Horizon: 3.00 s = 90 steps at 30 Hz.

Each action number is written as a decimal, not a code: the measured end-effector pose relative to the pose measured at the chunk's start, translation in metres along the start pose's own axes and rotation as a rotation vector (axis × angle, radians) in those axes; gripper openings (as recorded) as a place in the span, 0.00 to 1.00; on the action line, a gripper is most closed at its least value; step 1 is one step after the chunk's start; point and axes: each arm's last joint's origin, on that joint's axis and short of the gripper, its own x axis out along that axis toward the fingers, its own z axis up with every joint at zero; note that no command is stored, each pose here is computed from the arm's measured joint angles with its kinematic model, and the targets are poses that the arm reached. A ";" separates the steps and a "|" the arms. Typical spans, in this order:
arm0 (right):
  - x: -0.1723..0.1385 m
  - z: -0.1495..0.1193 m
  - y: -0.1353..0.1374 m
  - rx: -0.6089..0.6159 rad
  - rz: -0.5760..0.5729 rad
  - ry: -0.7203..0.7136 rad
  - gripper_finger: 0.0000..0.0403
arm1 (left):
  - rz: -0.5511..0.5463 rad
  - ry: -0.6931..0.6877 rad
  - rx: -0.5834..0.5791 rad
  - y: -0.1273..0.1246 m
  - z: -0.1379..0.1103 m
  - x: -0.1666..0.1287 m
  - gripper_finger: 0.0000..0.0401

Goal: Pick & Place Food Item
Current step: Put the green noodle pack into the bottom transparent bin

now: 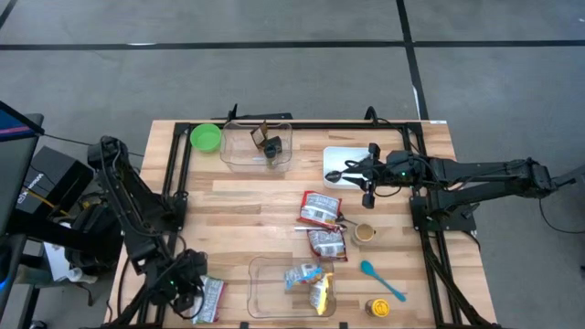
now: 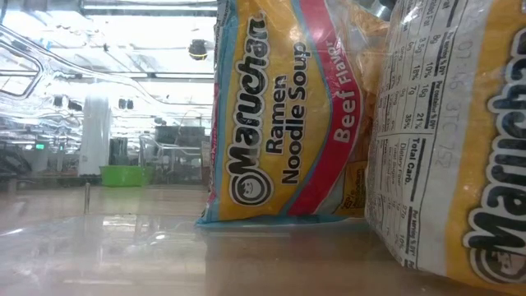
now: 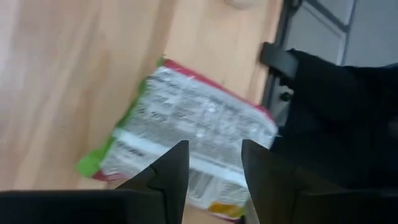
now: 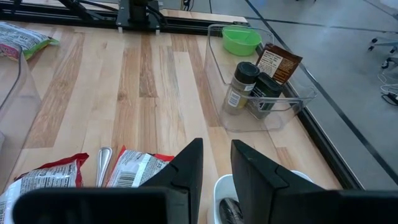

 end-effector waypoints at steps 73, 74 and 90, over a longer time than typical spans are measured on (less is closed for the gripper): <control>0.000 0.000 0.000 0.000 0.000 0.000 0.19 | 0.245 0.168 -0.161 -0.037 -0.003 0.025 0.44; 0.000 0.000 0.000 0.000 0.000 0.000 0.19 | 0.245 0.159 -0.160 -0.037 -0.002 0.025 0.45; 0.000 0.000 0.000 0.000 0.000 0.000 0.19 | 0.276 0.176 -0.158 -0.037 -0.007 0.047 0.45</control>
